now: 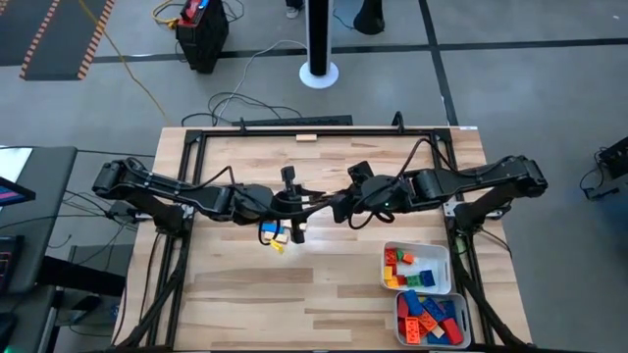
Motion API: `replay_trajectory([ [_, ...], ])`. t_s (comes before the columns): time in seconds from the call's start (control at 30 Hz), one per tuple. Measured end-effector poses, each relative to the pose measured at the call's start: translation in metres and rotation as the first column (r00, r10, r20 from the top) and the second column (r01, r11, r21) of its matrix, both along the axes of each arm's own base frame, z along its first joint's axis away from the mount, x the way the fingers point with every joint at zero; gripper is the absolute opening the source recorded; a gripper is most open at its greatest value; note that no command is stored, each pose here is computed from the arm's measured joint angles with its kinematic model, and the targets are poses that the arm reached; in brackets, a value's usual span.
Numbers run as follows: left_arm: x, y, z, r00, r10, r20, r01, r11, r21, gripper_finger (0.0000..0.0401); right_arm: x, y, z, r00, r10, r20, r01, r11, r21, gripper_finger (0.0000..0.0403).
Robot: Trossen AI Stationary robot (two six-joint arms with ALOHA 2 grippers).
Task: Sort blocks by size
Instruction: Put the big brown block into the gray bin
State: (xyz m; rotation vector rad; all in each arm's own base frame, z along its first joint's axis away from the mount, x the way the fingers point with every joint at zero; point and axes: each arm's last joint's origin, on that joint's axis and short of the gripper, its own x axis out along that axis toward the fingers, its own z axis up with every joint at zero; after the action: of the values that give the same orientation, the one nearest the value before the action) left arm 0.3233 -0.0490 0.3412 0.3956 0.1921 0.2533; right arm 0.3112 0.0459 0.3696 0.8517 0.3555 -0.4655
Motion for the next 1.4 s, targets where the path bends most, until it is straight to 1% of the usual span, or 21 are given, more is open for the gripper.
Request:
replay_trajectory([
  [0.07,0.0,0.0,0.0,1.0,0.003,-0.003,-0.003,1.0,0.003,0.0098,0.001,0.0,0.001,1.0,0.018,0.005,-0.018,1.0,-0.002,0.0089],
  [0.1,0.0,0.0,0.0,1.0,0.009,-0.002,-0.009,1.0,0.001,0.01,0.001,0.0,0.001,1.0,0.027,0.008,-0.027,1.0,-0.001,0.0081],
  [0.17,0.0,0.001,0.0,1.0,0.018,0.004,-0.018,1.0,-0.014,0.0121,0.001,0.0,0.002,0.999,0.043,0.003,-0.043,0.999,-0.017,0.0082],
  [0.23,0.0,0.002,0.0,0.999,0.046,0.006,-0.046,0.999,-0.023,0.0154,0.0,0.001,0.0,0.998,0.067,-0.018,-0.068,0.997,-0.038,0.0082],
  [0.33,-0.001,0.002,0.0,0.996,0.091,0.007,-0.091,0.996,-0.004,0.0201,-0.002,0.001,-0.001,0.995,0.089,-0.043,-0.09,0.995,-0.034,0.0082],
  [0.43,-0.004,0.005,0.003,0.992,0.122,0.014,-0.121,0.993,-0.005,0.023,-0.014,0.007,-0.005,0.985,0.112,-0.134,-0.115,0.993,-0.01,0.0082],
  [0.5,-0.007,0.005,0.005,0.991,0.132,0.022,-0.132,0.991,-0.029,0.024,-0.027,0.014,-0.008,0.964,0.156,-0.217,-0.153,0.988,0.031,0.0082],
  [0.57,-0.01,0.006,0.004,0.991,0.133,-0.007,-0.133,0.99,-0.053,0.0243,-0.042,0.024,-0.008,0.933,0.222,-0.282,-0.204,0.975,0.091,0.0082],
  [0.63,-0.011,0.006,0.0,0.989,0.14,-0.039,-0.143,0.985,-0.093,0.0245,-0.058,0.037,-0.006,0.898,0.304,-0.318,-0.273,0.952,0.14,0.0082],
  [0.67,-0.012,0.008,-0.003,0.987,0.149,-0.06,-0.155,0.981,-0.117,0.0245,-0.065,0.044,-0.005,0.877,0.356,-0.324,-0.319,0.934,0.163,0.0082],
  [0.77,-0.014,0.014,-0.012,0.977,0.177,-0.121,-0.202,0.951,-0.233,0.0246,-0.089,0.069,-0.002,0.786,0.515,-0.343,-0.443,0.855,0.268,0.0082],
  [0.87,-0.017,0.02,-0.023,0.969,0.138,-0.206,-0.209,0.899,-0.384,0.0246,-0.119,0.093,-0.002,0.676,0.62,-0.398,-0.496,0.782,0.377,0.0082],
  [0.93,-0.019,0.023,-0.03,0.96,0.114,-0.256,-0.223,0.863,-0.454,0.0246,-0.139,0.109,-0.005,0.598,0.659,-0.456,-0.502,0.751,0.429,0.0082],
  [1.0,-0.021,0.025,-0.036,0.949,0.118,-0.293,-0.255,0.834,-0.489,0.0246,-0.156,0.125,-0.012,0.544,0.676,-0.498,-0.497,0.737,0.458,0.0082],
  [1.1,-0.022,0.027,-0.041,0.94,0.144,-0.31,-0.296,0.796,-0.528,0.0246,-0.176,0.144,-0.027,0.51,0.688,-0.516,-0.465,0.725,0.508,0.0082],
  [1.2,-0.022,0.027,-0.04,0.943,0.158,-0.294,-0.305,0.765,-0.568,0.0247,-0.193,0.16,-0.047,0.488,0.694,-0.529,-0.434,0.719,0.543,0.0082],
  [1.3,-0.022,0.027,-0.04,0.943,0.174,-0.282,-0.315,0.737,-0.598,0.0247,-0.203,0.17,-0.071,0.482,0.681,-0.551,-0.384,0.73,0.566,0.0082],
  [1.4,-0.022,0.028,-0.04,0.941,0.195,-0.276,-0.329,0.718,-0.614,0.0247,-0.212,0.172,-0.093,0.477,0.649,-0.593,-0.318,0.756,0.572,0.0082],
])
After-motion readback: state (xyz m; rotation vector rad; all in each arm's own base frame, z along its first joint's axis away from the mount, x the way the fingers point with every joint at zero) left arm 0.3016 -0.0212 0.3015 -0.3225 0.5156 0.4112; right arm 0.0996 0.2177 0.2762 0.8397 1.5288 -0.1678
